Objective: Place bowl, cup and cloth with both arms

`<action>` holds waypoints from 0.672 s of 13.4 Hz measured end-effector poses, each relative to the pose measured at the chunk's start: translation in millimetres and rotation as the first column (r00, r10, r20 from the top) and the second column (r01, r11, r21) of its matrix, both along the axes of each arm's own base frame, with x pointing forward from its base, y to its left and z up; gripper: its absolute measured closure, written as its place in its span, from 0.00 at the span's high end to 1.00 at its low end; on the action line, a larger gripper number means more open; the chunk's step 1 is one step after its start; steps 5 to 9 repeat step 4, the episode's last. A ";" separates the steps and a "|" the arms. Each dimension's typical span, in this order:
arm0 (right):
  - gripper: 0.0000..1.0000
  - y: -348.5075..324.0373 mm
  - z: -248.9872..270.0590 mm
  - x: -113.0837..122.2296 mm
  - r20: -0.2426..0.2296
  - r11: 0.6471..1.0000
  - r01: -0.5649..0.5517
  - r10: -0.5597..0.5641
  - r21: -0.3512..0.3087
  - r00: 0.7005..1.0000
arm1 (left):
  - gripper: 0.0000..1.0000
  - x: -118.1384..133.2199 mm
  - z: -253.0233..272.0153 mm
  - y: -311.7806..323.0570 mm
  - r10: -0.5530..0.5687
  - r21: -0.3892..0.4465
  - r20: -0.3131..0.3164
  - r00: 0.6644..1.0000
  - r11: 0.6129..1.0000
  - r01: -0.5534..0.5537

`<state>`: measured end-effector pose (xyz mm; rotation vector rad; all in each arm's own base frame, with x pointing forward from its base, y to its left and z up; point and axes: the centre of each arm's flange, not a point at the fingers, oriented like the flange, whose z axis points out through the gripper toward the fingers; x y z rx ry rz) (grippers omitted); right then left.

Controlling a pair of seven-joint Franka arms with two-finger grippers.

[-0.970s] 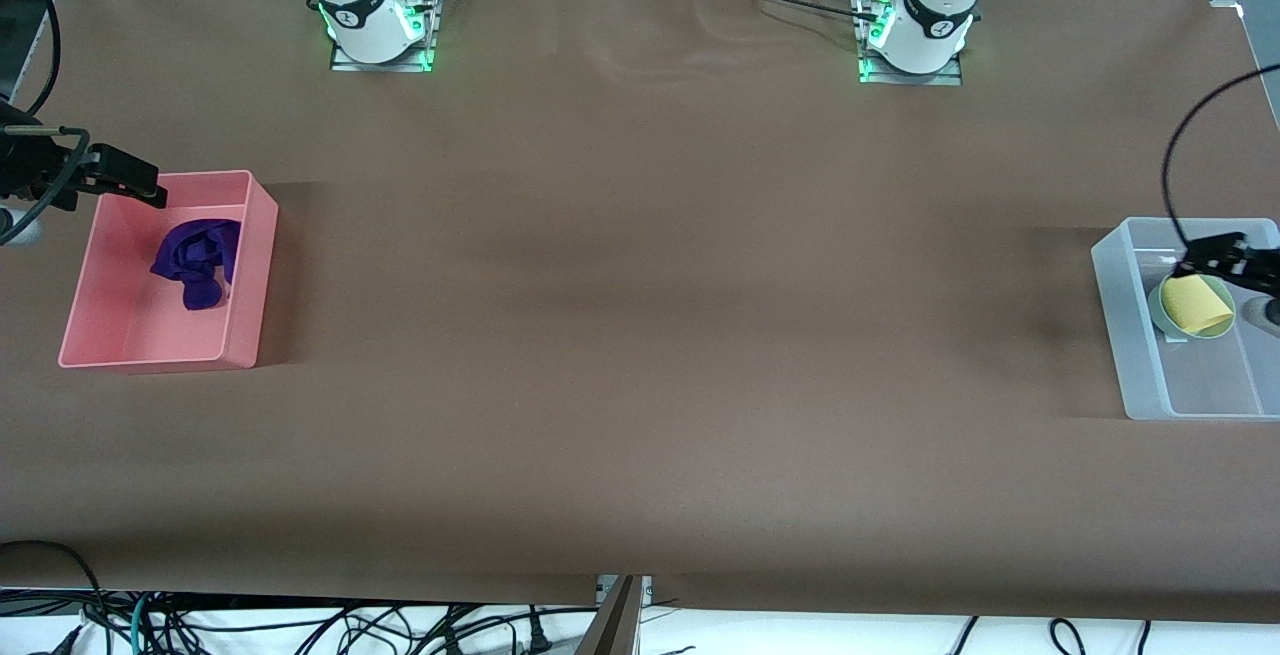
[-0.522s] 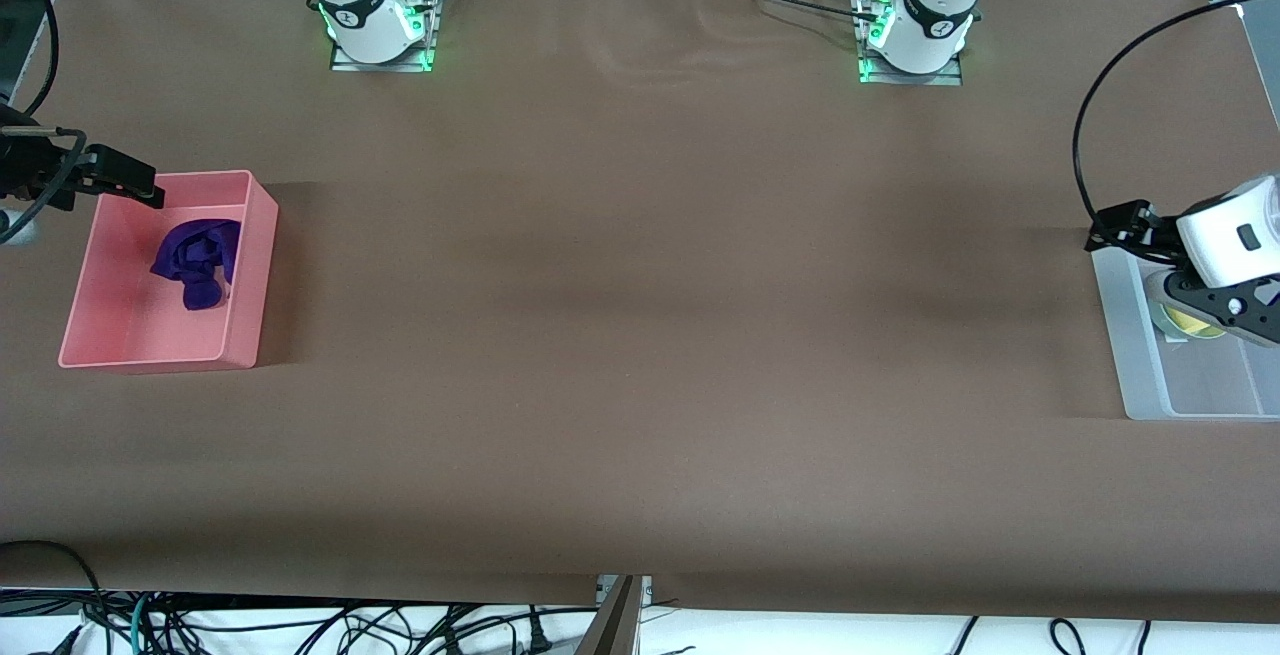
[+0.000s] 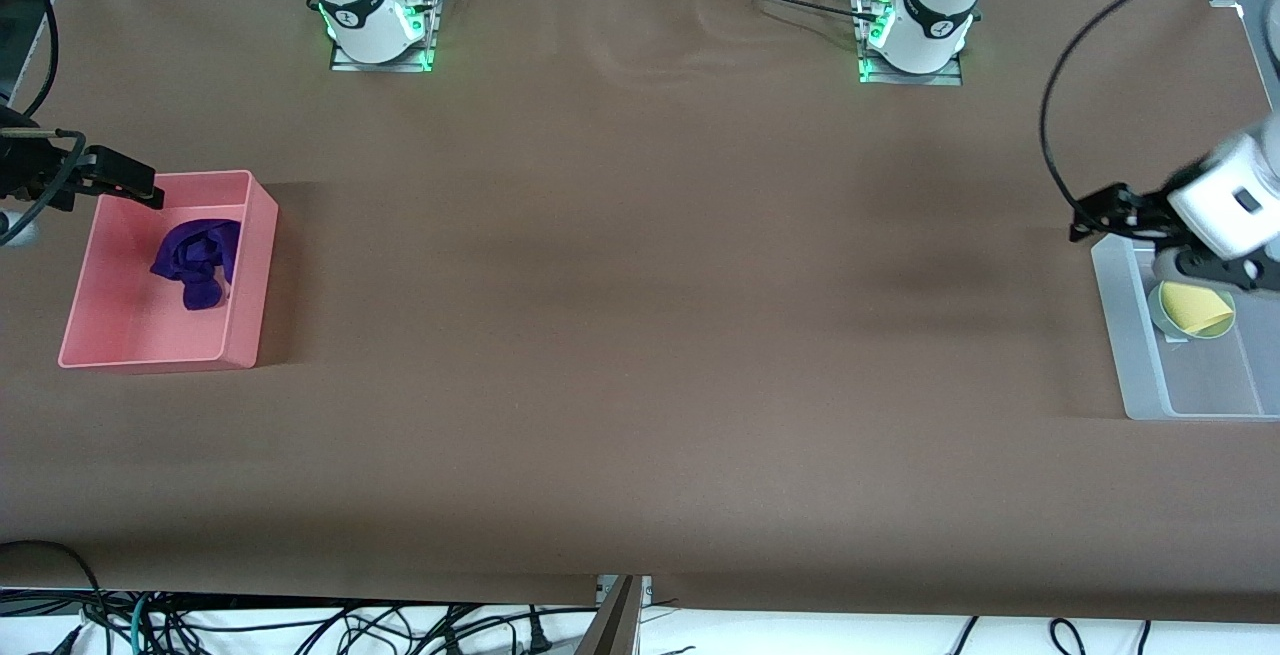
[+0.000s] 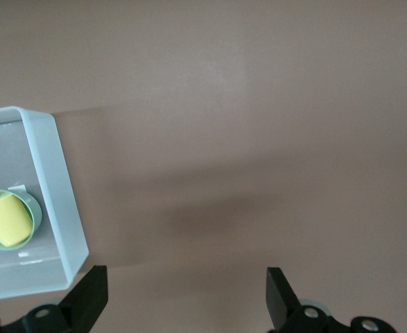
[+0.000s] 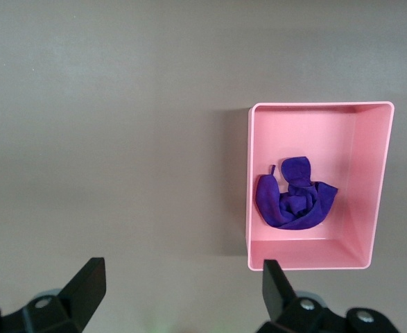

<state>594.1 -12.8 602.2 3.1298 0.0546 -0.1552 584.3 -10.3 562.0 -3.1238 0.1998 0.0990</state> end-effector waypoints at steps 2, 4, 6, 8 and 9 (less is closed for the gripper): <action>1.00 -0.1 -0.5 0.2 -0.001 1.000 0.000 0.000 0.000 1.000 | 1.00 -24.5 0.8 -6.8 0.012 0.004 0.049 0.999 1.000 -0.013; 1.00 -0.2 -1.1 0.5 -0.002 1.000 0.000 0.000 0.000 1.000 | 1.00 -35.8 -5.5 0.8 0.026 0.005 0.055 0.998 1.000 -0.026; 1.00 -0.2 -1.1 0.5 -0.002 1.000 0.000 0.000 0.000 1.000 | 1.00 -35.8 -5.5 0.8 0.026 0.005 0.055 0.998 1.000 -0.026; 1.00 -0.2 -1.1 0.5 -0.002 1.000 0.000 0.000 0.000 1.000 | 1.00 -35.8 -5.5 0.8 0.026 0.005 0.055 0.998 1.000 -0.026; 1.00 -0.2 -1.1 0.5 -0.002 1.000 0.000 0.000 0.000 1.000 | 1.00 -35.8 -5.5 0.8 0.026 0.005 0.055 0.998 1.000 -0.026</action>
